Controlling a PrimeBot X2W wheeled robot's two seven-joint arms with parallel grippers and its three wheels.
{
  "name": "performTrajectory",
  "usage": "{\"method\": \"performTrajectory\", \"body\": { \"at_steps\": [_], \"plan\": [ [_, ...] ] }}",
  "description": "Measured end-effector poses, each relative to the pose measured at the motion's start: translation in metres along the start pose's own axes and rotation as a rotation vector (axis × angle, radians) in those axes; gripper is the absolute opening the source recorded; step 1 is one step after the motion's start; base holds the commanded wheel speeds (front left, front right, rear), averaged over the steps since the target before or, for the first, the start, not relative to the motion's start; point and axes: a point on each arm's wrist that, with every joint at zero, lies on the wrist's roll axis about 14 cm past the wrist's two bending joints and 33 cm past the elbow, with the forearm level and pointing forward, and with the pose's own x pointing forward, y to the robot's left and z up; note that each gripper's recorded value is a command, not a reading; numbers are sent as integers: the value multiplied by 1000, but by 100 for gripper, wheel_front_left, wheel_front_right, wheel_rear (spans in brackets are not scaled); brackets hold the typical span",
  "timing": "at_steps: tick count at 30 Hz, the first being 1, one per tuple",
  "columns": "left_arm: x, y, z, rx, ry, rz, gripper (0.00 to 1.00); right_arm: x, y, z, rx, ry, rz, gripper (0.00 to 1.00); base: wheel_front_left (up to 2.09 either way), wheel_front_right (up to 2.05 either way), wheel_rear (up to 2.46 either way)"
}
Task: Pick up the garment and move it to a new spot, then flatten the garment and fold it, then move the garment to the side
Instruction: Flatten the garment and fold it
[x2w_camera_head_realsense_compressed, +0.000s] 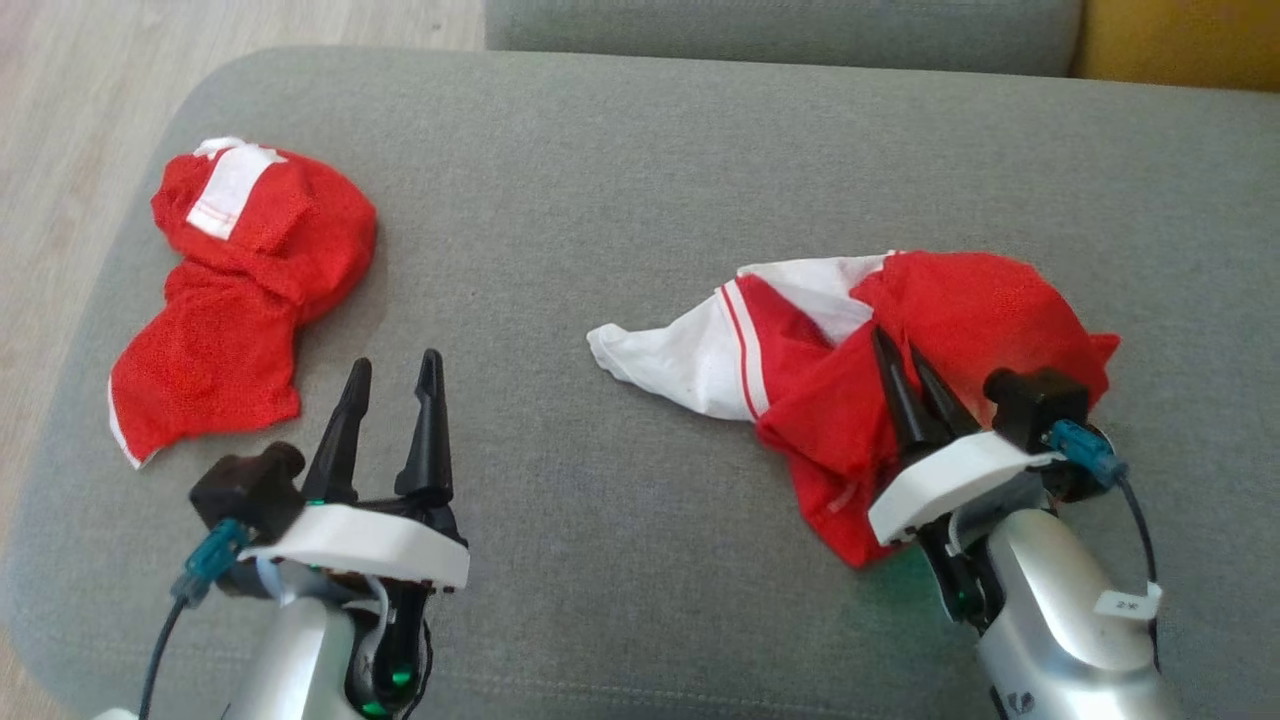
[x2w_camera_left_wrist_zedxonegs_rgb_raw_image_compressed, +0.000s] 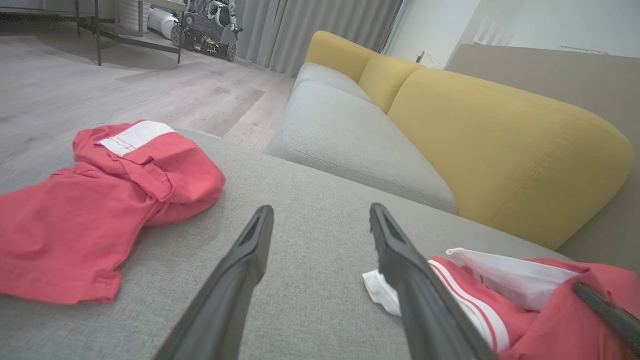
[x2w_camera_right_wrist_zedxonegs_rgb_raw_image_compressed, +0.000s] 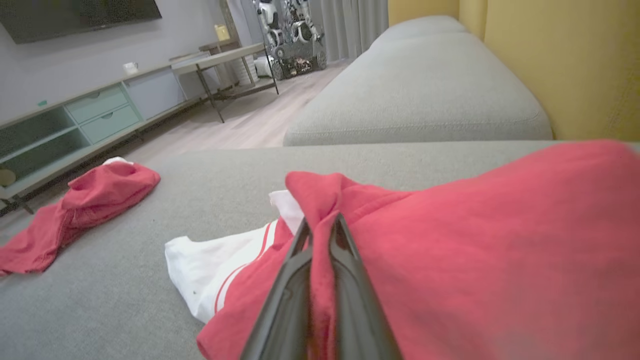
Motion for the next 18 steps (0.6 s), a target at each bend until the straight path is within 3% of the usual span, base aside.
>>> {"method": "performTrajectory", "body": {
  "at_steps": [10,13,14,18],
  "plan": [
    [-2,-20,7,-19,-19,-57,100,7,23,70,-62,-176,74,0,0,0,0],
    [-5,-18,11,-27,-32,-47,100,16,47,109,-77,-254,147,0,0,0,0],
    [-8,-17,15,-33,-43,-40,100,19,65,137,-66,-308,202,0,0,0,0],
    [-16,-12,18,-33,-54,-21,100,17,102,187,8,-407,319,0,0,0,0]
  ]
}}
